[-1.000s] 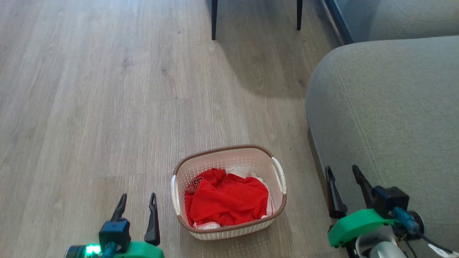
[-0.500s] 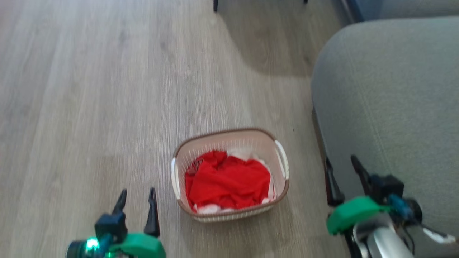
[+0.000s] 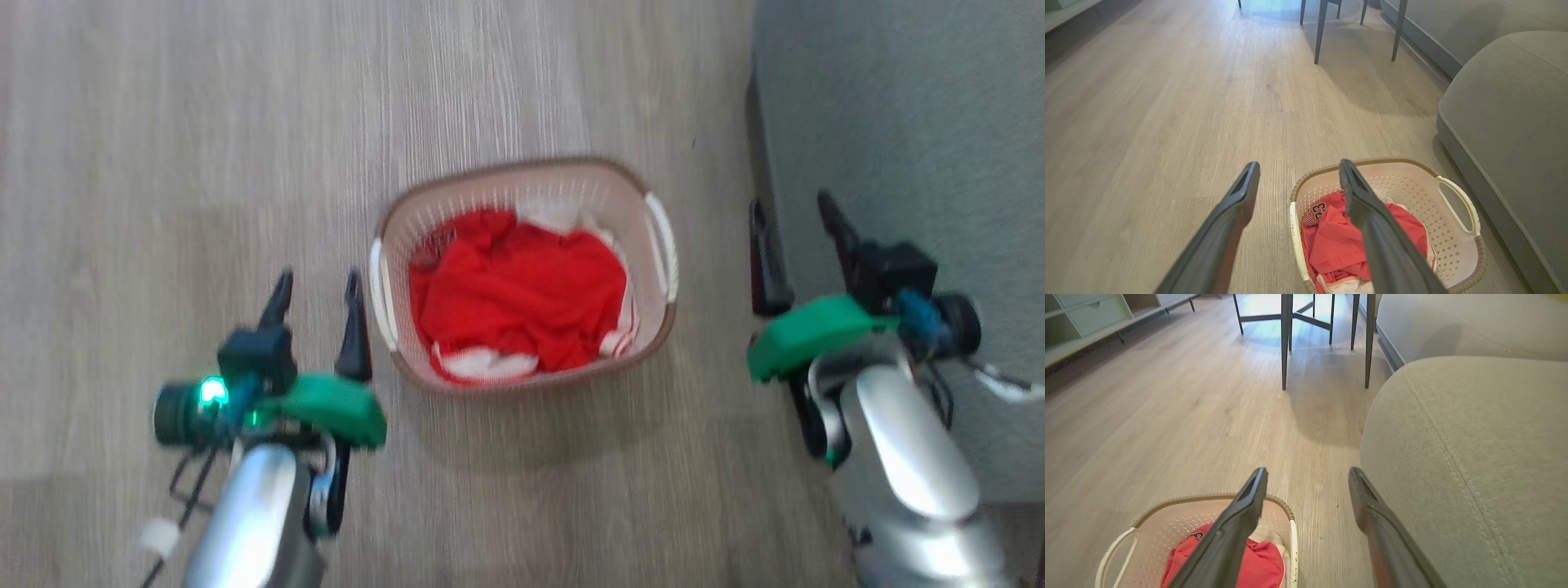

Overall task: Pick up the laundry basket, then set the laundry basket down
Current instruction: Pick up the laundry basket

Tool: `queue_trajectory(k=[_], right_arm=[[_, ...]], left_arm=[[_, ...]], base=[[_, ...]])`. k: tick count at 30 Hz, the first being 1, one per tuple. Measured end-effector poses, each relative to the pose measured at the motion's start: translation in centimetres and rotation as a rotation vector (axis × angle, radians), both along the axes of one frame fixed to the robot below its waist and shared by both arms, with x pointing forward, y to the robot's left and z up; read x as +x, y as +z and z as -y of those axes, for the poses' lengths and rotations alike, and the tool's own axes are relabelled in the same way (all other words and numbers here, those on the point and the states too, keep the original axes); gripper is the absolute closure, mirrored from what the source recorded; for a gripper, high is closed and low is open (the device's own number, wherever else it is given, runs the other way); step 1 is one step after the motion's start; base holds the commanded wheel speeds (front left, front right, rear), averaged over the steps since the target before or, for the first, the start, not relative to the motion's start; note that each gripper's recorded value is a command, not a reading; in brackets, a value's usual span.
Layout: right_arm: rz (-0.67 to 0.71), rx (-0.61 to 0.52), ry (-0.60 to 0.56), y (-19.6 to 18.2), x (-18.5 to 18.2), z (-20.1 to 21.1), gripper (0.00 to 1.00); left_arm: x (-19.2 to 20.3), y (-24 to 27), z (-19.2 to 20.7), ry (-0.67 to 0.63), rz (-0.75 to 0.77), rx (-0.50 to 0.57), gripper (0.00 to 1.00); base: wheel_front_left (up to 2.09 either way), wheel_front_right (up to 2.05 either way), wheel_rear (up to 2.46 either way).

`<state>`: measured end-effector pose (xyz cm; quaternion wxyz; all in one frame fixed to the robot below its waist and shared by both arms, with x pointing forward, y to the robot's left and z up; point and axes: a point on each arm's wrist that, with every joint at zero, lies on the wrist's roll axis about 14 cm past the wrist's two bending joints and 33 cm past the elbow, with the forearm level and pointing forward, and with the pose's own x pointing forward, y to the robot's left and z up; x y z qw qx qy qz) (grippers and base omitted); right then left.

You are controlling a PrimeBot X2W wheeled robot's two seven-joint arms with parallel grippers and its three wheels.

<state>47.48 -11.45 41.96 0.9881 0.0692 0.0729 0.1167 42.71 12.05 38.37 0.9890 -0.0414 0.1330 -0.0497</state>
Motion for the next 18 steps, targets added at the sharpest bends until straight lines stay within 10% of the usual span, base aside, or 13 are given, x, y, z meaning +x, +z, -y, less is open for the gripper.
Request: queue_trajectory(k=[18], right_arm=[[-0.319,-0.063,0.070,-15.7,4.6,-1.7,0.00]], left_arm=[[4.1,-13.1,0.6,0.014,-0.304,-0.055,0.00]], base=[[0.00,0.00,0.00]])
